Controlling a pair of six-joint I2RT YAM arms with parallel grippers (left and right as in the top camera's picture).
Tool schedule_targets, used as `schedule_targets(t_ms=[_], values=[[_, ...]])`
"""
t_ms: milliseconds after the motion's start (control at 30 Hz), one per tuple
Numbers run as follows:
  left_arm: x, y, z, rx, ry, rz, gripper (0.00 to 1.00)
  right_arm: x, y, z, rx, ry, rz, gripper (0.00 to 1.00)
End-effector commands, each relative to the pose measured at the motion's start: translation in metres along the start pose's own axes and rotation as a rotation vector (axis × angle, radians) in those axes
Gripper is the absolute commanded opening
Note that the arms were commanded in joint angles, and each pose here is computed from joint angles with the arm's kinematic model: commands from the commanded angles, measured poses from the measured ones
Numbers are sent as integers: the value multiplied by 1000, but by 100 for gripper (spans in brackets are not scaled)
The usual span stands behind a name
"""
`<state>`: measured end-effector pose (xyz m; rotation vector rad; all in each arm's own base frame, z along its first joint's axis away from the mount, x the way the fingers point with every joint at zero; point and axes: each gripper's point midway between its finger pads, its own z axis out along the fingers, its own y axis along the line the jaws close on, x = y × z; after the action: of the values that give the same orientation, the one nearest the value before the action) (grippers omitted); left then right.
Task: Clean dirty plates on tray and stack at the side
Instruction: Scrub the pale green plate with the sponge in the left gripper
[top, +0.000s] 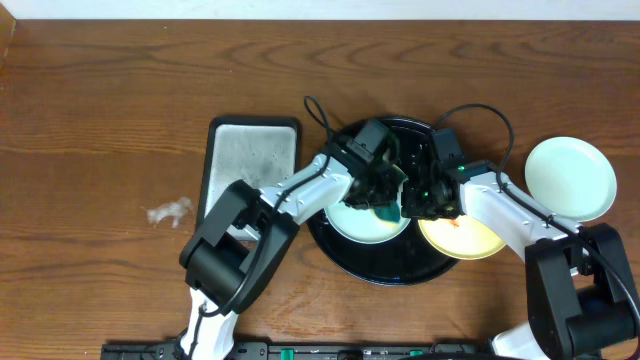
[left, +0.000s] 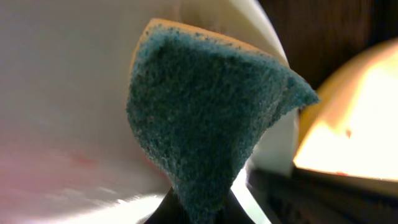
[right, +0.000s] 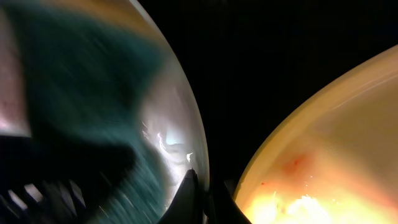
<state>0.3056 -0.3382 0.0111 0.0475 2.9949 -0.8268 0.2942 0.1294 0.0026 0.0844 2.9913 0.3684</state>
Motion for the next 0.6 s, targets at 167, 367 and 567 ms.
schedule_targets(t_ms=[167, 367, 567], values=[[44, 16, 14, -25, 171, -52, 7, 7, -12, 10, 55, 28, 0, 1], [24, 91, -9, -320, 91, -98, 7, 7, -13, 10, 55, 29, 0, 1], [-14, 145, -54, -619, -94, -67, 7, 8, -13, 10, 55, 32, 0, 1]])
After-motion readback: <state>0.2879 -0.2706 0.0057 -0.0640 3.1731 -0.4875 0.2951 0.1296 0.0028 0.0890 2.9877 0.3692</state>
